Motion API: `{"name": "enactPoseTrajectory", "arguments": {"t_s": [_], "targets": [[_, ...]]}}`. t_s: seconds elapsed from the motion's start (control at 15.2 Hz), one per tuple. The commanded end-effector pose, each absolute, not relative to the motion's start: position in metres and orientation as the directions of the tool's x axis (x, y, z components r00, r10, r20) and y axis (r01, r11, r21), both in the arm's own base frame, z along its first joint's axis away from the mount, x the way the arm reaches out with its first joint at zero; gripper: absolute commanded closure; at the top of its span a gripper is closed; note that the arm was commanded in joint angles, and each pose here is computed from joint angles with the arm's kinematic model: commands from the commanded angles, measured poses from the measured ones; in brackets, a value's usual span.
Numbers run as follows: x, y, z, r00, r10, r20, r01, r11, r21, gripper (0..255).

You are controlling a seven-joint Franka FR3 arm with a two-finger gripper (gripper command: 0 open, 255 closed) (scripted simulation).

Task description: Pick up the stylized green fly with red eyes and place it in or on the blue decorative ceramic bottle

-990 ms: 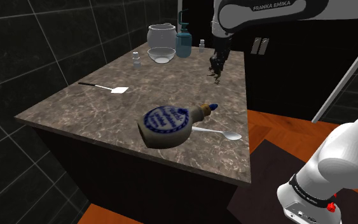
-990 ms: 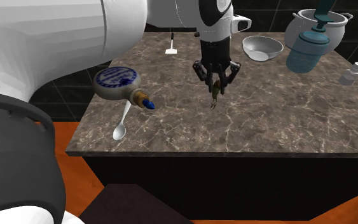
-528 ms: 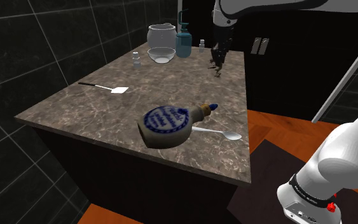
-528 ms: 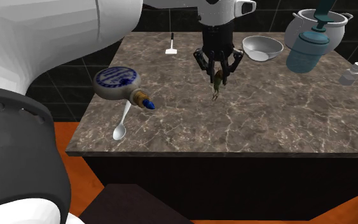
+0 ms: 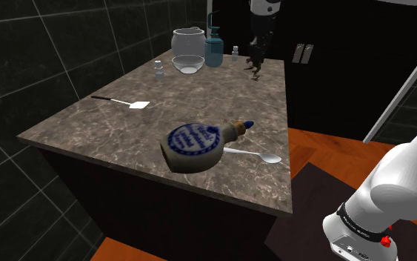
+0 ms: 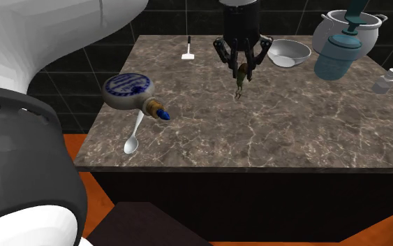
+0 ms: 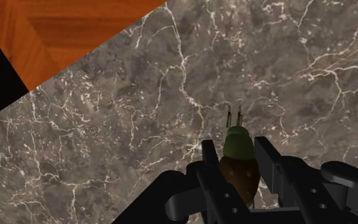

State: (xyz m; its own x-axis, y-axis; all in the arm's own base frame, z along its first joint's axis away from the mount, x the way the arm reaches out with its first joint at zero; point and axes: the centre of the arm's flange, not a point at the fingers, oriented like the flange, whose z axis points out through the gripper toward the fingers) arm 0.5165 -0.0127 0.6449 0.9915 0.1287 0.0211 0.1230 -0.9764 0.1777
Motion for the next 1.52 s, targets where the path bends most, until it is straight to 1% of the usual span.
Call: {"name": "enactPoseTrajectory", "arguments": {"t_s": [0.0,1.12,1.45], "targets": [[0.517,-0.013,0.656,0.991,0.129,0.021,0.123,-0.976,0.178,255],[0.517,-0.013,0.744,0.991,0.129,0.021,0.123,-0.976,0.178,255],[0.498,0.05,0.749,0.991,0.129,0.021,0.123,-0.976,0.178,255]]}}
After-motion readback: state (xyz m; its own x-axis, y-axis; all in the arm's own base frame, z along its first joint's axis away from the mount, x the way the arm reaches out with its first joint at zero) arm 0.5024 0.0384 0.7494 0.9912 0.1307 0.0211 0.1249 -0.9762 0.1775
